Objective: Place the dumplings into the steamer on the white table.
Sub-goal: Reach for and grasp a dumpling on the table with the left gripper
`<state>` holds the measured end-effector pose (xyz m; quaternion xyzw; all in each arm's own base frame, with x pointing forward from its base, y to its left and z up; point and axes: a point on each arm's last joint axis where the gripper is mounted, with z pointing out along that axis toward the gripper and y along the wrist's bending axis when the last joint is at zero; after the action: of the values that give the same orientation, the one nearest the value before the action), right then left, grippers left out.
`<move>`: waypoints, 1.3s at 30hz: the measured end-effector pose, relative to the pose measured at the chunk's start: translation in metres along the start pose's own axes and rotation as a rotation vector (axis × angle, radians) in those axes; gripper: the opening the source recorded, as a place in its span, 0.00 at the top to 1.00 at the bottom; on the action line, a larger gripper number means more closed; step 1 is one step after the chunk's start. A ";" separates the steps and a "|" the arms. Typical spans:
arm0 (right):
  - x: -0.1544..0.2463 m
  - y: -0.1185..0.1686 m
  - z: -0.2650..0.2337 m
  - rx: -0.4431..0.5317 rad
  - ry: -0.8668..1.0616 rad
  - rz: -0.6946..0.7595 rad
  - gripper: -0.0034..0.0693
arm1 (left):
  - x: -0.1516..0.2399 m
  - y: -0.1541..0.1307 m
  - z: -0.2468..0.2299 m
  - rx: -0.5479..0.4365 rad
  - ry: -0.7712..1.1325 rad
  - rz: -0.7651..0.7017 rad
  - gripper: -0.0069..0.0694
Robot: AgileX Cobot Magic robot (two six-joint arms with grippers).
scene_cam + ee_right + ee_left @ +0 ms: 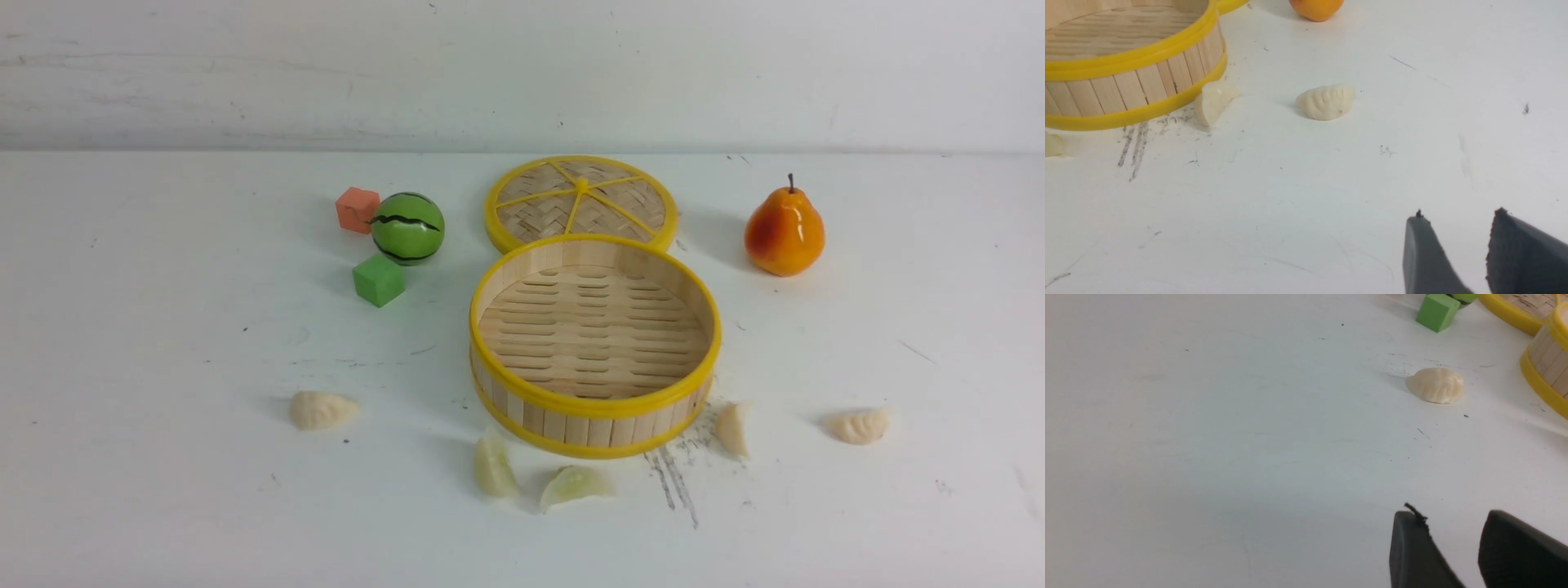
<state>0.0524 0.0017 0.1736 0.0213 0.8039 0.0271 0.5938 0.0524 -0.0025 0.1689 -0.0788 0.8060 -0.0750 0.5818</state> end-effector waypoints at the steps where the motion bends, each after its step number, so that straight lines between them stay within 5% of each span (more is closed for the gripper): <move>1: 0.000 0.000 0.000 0.000 0.000 0.000 0.62 | 0.000 0.000 0.000 0.000 0.000 0.000 0.60; 39: 0.000 0.002 0.000 -0.020 0.001 0.069 0.62 | 0.000 0.000 0.000 0.001 0.000 -0.002 0.60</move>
<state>0.0524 0.0034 0.1737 0.0430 0.8026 0.0553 0.5924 0.0524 -0.0025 0.1690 -0.0793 0.8060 -0.0759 0.5817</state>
